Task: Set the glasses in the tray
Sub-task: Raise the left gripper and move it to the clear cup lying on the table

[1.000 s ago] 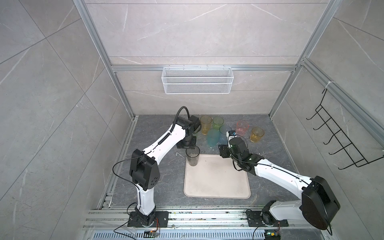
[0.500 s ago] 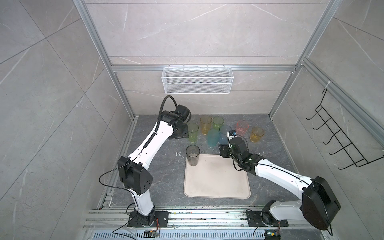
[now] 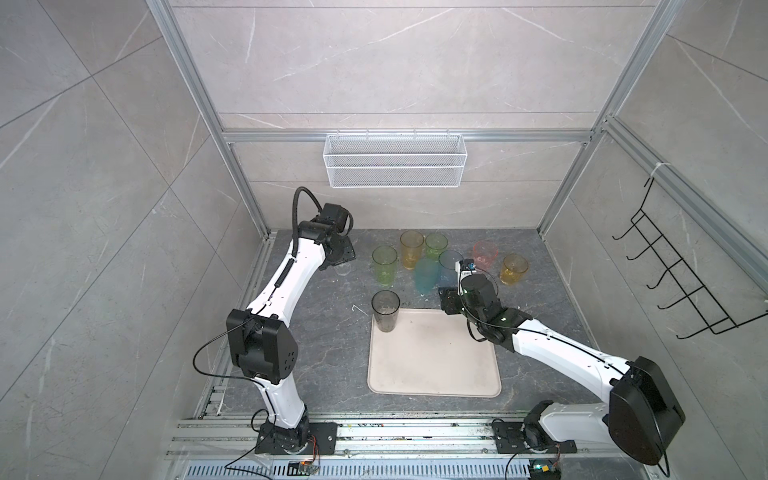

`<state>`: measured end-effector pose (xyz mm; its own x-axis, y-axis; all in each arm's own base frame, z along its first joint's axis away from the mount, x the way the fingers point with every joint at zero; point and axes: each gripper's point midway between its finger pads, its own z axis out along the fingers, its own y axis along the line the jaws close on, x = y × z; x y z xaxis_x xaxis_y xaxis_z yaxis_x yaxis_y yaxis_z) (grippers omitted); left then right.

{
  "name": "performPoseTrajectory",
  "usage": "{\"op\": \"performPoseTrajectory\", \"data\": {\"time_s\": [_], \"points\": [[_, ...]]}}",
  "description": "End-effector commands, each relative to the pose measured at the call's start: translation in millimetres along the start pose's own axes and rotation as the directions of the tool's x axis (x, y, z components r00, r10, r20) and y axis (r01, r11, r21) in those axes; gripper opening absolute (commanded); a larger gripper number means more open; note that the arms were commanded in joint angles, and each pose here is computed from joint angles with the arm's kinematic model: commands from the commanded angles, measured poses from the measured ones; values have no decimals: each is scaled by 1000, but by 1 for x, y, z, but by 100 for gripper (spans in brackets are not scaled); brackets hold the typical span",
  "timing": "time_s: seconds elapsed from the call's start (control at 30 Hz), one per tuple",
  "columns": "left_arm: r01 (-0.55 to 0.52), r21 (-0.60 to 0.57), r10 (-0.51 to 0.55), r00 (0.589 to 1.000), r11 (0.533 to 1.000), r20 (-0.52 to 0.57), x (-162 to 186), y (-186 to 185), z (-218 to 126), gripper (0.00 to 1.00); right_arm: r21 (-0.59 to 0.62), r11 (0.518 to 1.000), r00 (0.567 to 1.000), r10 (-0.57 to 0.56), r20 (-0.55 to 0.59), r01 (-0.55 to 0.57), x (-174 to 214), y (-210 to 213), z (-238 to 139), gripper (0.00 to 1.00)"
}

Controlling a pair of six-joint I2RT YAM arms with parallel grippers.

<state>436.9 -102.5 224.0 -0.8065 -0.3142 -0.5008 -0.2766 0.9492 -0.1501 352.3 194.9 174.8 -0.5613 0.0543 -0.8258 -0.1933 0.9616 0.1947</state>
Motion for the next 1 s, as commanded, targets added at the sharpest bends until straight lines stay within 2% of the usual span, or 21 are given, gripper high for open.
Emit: {"op": "performPoseTrajectory", "data": {"time_s": [0.0, 0.4, 0.97], "points": [[48, -7, -47, 998, 999, 38, -23, 4, 8, 66, 15, 1000, 1000, 15, 17, -15, -6, -4, -8, 63], [114, -28, -114, 993, 993, 8, -62, 24, 54, 66, 18, 1000, 1000, 9, 20, -9, -6, -5, -8, 63], [129, -63, -132, 990, 990, -57, -66, 33, 106, 64, 20, 1000, 1000, 10, 17, -10, -5, -5, -7, 63]]}}
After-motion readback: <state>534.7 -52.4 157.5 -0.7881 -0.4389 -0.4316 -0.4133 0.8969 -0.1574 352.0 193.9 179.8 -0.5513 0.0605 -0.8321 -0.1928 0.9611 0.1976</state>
